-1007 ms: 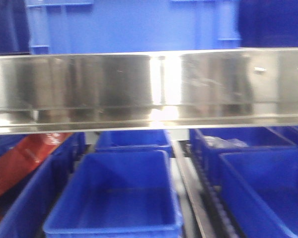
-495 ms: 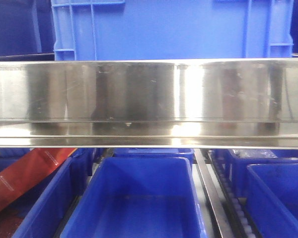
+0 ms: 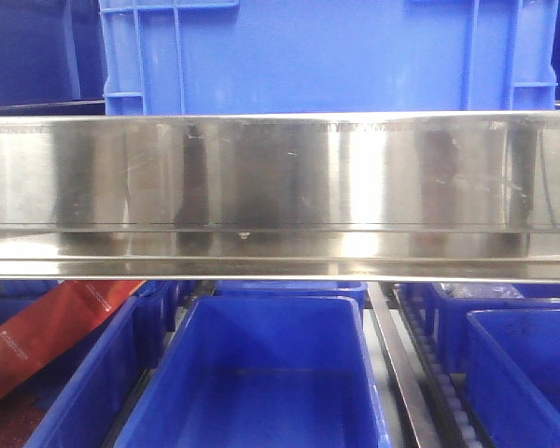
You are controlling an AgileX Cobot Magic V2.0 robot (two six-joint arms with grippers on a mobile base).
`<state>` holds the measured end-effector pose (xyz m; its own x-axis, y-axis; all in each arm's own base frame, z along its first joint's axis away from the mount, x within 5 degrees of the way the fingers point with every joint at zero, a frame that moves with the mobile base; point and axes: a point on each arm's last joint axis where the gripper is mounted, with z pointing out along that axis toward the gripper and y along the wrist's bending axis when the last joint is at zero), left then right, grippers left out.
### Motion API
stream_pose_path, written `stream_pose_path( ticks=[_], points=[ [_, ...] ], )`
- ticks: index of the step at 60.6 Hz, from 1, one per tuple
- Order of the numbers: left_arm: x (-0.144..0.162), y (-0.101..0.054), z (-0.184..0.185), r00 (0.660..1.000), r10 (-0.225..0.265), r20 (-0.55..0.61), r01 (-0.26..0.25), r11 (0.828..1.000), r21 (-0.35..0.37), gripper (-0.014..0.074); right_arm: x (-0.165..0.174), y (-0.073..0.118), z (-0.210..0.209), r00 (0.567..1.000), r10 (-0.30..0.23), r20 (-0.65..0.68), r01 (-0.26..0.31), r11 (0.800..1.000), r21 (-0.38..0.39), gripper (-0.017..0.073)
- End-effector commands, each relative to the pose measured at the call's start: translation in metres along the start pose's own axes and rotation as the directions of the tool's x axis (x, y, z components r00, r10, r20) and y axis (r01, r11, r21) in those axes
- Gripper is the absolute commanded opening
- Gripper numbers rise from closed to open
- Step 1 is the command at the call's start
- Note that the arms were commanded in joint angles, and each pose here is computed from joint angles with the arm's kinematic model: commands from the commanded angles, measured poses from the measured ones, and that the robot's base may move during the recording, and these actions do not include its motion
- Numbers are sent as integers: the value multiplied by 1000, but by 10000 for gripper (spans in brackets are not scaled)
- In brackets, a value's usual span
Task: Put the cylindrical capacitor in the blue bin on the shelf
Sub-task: 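Move both held cylinders above the blue bins on the shelf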
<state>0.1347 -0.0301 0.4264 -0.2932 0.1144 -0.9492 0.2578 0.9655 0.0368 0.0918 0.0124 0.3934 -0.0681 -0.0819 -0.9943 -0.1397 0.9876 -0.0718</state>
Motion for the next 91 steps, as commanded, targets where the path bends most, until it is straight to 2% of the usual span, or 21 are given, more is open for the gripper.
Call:
stream_pose_path(
  ticks=[1, 35, 43, 46, 50, 56, 61, 65, 72, 82, 91],
  points=[
    [-3, -1, -3, 1000, -2, 24, 2, 1000, 7, -111, -5, -1, -1, 999, -6, 34, 6, 1000, 6, -162],
    [-3, -1, -3, 1000, -2, 24, 2, 1000, 7, -111, -5, -1, -1, 999, -6, 34, 6, 1000, 6, -162],
    [-9, 0, -1, 997, -2, 75, 2, 1000, -1, -111, -5, -1, -1, 999, -6, 34, 6, 1000, 6, -162],
    [-13, -1, 3, 998, 20, 65, -20, 1000, 6, -111, -5, -1, -1, 999, -6, 34, 6, 1000, 6, -162],
    [-26, -6, 12, 996, 73, 57, -75, 996, 42, -111, -5, -1, -1, 999, -6, 34, 6, 1000, 6, -162],
    [-51, -21, 26, 992, 100, 80, -110, 985, 130, -111, -5, -1, -1, 999, -6, 34, 6, 1000, 6, -162],
    [-73, -39, 45, 988, 118, 96, -136, 970, 204, -111, -5, -1, -1, 999, -6, 34, 6, 1000, 6, -162],
    [-95, -62, 64, 984, 135, 114, -162, 947, 279, -111, -5, -1, -1, 999, -6, 34, 6, 1000, 6, -162],
    [-120, -91, 94, 980, 150, 129, -187, 920, 346, -111, -5, -1, -1, 999, -6, 34, 6, 1000, 6, -162],
    [-128, -126, 146, 979, 171, 110, -201, 896, 396, -111, -5, -1, -1, 999, -6, 34, 6, 1000, 6, -162],
    [-115, -153, 191, 978, 199, 58, -204, 881, 427, -111, -5, -1, -1, 999, -6, 41, 6, 1000, 6, -162]
  ],
)
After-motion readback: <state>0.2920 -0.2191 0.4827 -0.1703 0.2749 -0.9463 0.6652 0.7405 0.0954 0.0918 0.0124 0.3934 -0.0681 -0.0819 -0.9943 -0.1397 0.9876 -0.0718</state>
